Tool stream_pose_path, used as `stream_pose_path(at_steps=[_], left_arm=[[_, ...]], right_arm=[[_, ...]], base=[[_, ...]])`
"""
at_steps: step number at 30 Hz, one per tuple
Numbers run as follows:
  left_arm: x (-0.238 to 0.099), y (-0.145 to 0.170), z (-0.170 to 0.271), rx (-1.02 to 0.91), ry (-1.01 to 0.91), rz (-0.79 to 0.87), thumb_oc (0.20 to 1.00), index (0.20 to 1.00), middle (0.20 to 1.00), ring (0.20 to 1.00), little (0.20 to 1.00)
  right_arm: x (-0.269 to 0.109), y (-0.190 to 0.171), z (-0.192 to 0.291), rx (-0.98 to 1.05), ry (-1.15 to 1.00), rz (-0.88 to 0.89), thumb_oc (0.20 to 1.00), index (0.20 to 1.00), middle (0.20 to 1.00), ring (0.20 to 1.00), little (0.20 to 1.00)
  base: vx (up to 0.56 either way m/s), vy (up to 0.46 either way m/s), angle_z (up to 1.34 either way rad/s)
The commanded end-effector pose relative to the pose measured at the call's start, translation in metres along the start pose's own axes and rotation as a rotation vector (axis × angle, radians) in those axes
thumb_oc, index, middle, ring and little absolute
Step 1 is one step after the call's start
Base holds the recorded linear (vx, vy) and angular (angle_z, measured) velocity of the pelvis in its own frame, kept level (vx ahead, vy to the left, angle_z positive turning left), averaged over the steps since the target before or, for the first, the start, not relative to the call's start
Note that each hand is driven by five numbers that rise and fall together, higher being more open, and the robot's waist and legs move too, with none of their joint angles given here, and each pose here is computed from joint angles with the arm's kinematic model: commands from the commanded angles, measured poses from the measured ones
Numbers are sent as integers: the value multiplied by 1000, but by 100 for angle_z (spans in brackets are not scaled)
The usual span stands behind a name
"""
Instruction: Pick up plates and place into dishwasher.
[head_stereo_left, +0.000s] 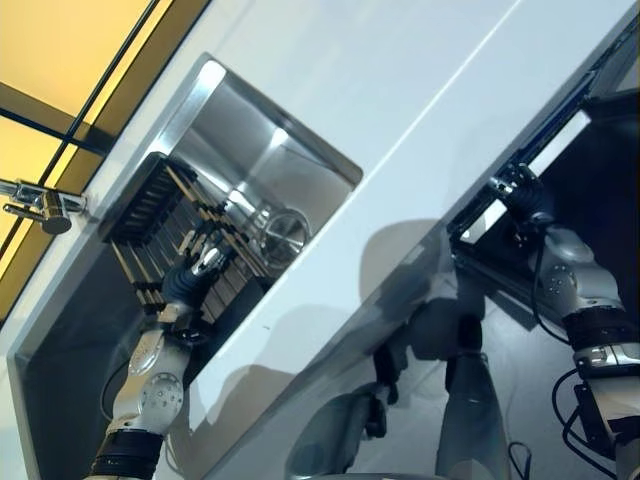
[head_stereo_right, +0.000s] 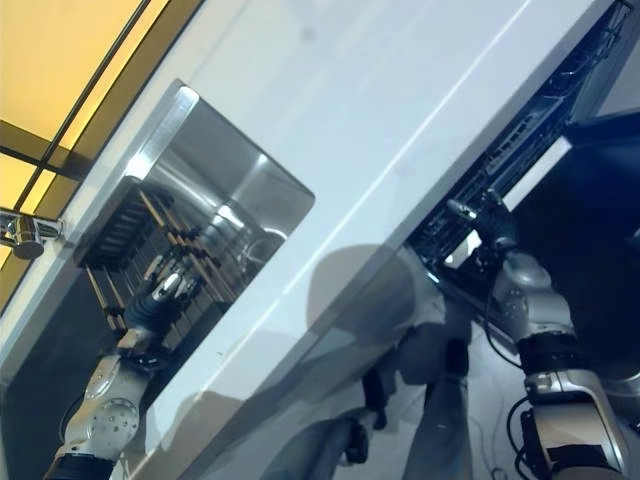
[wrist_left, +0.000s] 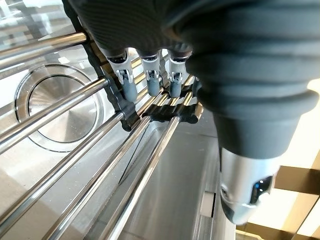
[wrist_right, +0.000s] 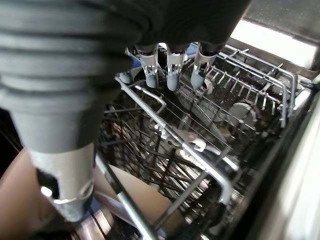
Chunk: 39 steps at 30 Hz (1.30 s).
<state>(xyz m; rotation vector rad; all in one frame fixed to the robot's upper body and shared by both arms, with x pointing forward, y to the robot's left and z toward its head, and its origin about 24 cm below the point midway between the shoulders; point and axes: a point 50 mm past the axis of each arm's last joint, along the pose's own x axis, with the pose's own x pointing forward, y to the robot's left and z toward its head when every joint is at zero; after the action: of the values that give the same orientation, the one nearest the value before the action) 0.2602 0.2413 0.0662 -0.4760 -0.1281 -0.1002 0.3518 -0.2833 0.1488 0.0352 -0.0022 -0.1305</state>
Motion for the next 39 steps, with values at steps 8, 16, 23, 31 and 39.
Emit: stream_pose_path(at_steps=[8,16,23,31,39], left_arm=[[-8,6,12,45,37,-71,1000,1000,1000,1000,1000],[-17,13,2,80,111,-40,1000,1000,1000,1000,1000],[-26,24,-1,129,172,-8,1000,1000,1000,1000,1000],[-29,33,2,151,200,-15,1000,1000,1000,1000,1000],[-37,37,4,161,177,-1,1000,1000,1000,1000,1000]], right_arm=[[-21,124,18,129,-220,643,1000,1000,1000,1000,1000],[-46,70,-40,71,-82,449,1000,1000,1000,1000,1000],[-66,30,-55,-87,-46,200,1000,1000,1000,1000,1000],[-79,10,-41,-247,-108,33,1000,1000,1000,1000,1000],[-108,-25,-61,-171,-96,-538,1000,1000,1000,1000,1000]], base=[[-3,-24,19],[75,-9,10],[62,-21,0],[-7,26,-13],[-48,71,-15]])
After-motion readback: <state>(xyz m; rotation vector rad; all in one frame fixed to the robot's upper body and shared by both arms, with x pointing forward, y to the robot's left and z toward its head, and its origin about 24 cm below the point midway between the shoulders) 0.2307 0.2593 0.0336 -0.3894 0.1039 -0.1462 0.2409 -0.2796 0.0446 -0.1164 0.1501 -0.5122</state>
